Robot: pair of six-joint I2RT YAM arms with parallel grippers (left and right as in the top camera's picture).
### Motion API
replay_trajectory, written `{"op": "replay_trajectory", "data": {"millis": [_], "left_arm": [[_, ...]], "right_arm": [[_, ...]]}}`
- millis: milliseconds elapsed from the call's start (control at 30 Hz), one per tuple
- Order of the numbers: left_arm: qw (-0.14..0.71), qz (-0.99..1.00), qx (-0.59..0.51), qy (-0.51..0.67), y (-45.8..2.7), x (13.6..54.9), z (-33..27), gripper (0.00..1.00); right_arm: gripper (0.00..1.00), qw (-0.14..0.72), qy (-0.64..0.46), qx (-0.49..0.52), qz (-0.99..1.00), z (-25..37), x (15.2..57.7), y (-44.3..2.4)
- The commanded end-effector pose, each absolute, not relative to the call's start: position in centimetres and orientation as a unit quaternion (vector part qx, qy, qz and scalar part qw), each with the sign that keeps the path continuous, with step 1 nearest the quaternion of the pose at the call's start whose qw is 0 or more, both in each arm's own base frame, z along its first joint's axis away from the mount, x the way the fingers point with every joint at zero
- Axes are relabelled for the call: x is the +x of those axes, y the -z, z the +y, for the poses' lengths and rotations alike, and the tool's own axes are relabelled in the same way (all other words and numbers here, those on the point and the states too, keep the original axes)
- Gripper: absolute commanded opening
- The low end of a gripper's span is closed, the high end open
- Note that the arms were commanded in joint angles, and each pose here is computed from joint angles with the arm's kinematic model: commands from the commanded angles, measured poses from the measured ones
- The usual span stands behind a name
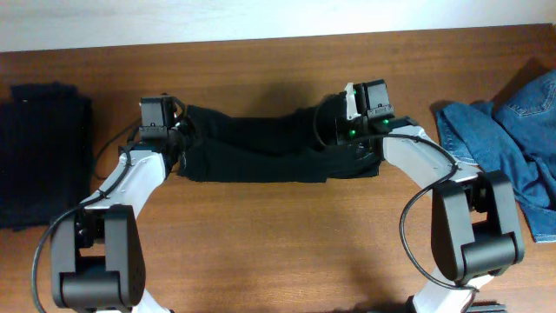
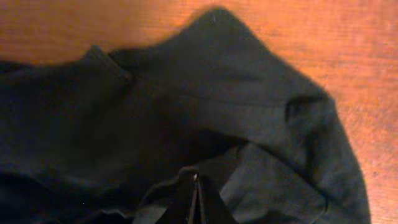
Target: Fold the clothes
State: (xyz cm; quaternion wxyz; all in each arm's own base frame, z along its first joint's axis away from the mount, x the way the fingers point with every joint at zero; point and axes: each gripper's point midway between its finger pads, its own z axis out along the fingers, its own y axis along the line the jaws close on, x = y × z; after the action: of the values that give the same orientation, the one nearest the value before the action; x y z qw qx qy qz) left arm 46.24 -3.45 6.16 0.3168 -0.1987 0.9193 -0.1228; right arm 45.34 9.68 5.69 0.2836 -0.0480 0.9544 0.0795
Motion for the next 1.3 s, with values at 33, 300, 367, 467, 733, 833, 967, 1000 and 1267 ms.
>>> {"op": "replay_trajectory", "data": {"millis": [33, 300, 367, 467, 733, 833, 967, 1000, 1267], "left_arm": [[0.337, 0.913, -0.202, 0.113, -6.4, 46.9, -2.9, 0.44], [0.414, 0.879, -0.193, 0.134, -9.5, 49.9, -3.1, 0.59], [0.425, 0.874, -0.191, 0.136, -10.2, 50.4, -3.1, 0.58], [0.432, 0.877, -0.160, 0.136, -11.1, 51.3, -3.6, 0.58], [0.392, 0.901, -0.137, 0.124, -13.6, 52.7, -4.0, 0.57], [0.393, 0.901, -0.137, 0.124, -14.5, 53.5, -4.0, 0.57], [0.381, 0.905, -0.134, 0.133, -13.4, 54.1, -4.4, 0.55], [0.374, 0.908, -0.132, 0.138, -12.9, 54.2, -4.7, 0.53], [0.302, 0.933, -0.110, 0.161, -8.1, 55.7, -6.3, 0.50]], "right_arm": [[0.10, 0.321, -0.058, -0.038, 0.944, 8.9, 47.5, -7.8], [0.42, 0.379, -0.023, -0.021, 0.925, 7.7, 49.8, -9.7], [0.48, 0.396, -0.026, -0.020, 0.918, 7.8, 50.4, -10.3], [0.48, 0.418, -0.029, -0.019, 0.908, 8.0, 51.2, -11.2], [0.48, 0.427, -0.031, -0.019, 0.904, 8.0, 51.5, -11.5], [0.48, 0.429, -0.031, -0.019, 0.902, 8.1, 51.6, -11.7], [0.62, 0.432, -0.031, -0.019, 0.901, 8.1, 51.9, -11.5], [0.70, 0.432, -0.029, -0.024, 0.901, 8.1, 52.0, -11.3], [0.94, 0.418, -0.003, -0.081, 0.905, 8.3, 52.4, -8.5]]}}
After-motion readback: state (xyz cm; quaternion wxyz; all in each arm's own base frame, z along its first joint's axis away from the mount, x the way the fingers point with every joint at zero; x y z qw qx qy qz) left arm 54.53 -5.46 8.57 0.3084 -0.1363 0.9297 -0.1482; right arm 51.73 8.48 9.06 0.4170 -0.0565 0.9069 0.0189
